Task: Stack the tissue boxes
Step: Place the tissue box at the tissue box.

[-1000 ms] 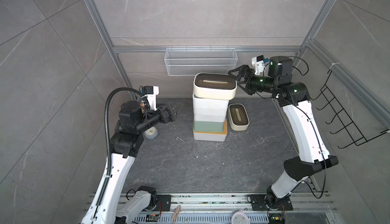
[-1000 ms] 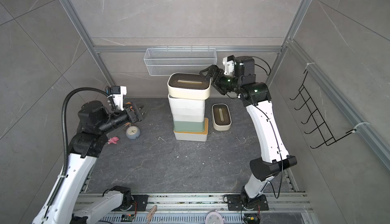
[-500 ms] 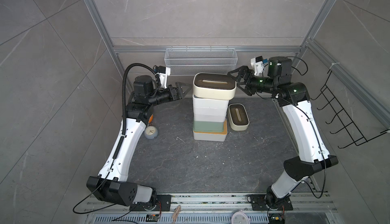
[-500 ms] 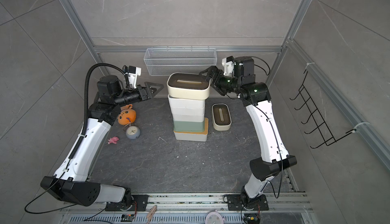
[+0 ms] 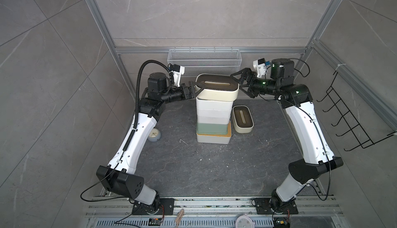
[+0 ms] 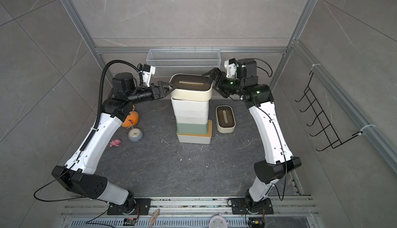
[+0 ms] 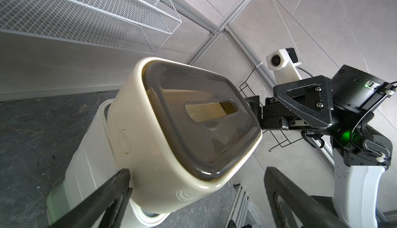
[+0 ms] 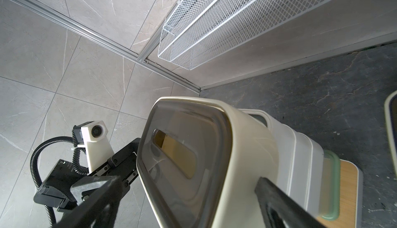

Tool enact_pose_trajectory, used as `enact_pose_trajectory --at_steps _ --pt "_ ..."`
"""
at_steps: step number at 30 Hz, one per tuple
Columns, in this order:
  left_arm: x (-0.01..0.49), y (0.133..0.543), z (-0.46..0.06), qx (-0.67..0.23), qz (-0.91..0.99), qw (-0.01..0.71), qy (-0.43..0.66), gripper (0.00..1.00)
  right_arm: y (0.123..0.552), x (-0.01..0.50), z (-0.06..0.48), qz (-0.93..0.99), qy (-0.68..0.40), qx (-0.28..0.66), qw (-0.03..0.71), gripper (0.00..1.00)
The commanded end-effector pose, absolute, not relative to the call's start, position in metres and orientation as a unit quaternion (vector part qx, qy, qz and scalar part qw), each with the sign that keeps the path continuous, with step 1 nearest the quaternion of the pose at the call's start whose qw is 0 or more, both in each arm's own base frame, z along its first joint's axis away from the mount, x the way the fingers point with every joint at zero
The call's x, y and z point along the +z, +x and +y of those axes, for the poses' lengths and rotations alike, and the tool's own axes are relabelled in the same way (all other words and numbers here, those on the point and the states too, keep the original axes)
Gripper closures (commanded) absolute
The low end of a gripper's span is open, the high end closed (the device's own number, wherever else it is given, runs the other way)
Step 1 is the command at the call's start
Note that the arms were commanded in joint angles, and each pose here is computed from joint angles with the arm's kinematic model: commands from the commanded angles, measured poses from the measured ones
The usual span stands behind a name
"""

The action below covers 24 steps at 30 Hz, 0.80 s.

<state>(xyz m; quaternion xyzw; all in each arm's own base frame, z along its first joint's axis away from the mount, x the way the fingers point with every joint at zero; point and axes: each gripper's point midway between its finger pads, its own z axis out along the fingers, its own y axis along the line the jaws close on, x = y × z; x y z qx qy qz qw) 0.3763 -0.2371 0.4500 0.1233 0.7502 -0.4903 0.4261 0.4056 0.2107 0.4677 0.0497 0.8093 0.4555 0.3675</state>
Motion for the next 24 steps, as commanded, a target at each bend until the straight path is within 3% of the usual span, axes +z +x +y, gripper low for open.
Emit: enact_pose_trajectory --at_steps 1,6,11,17,24 --pt "0.482 0.367 -0.214 -0.446 0.736 0.497 0.109 0.00 0.408 0.475 0.194 0.808 0.061 0.434 0.393 0.00" --pt "0.479 0.343 -0.182 -0.383 0.753 0.529 0.081 0.00 0.419 0.459 0.133 0.817 0.125 0.382 0.414 0.00" --pt "0.459 0.299 -0.165 -0.376 0.744 0.547 0.079 0.00 0.421 0.421 0.066 0.815 0.195 0.315 0.445 0.00" --pt "0.398 0.252 -0.162 -0.377 0.755 0.521 0.125 0.00 0.425 0.328 0.022 0.862 0.220 0.191 0.416 0.00" --pt "0.332 0.219 -0.154 -0.377 0.760 0.513 0.130 0.00 0.440 0.229 0.015 0.893 0.216 0.149 0.366 0.03"
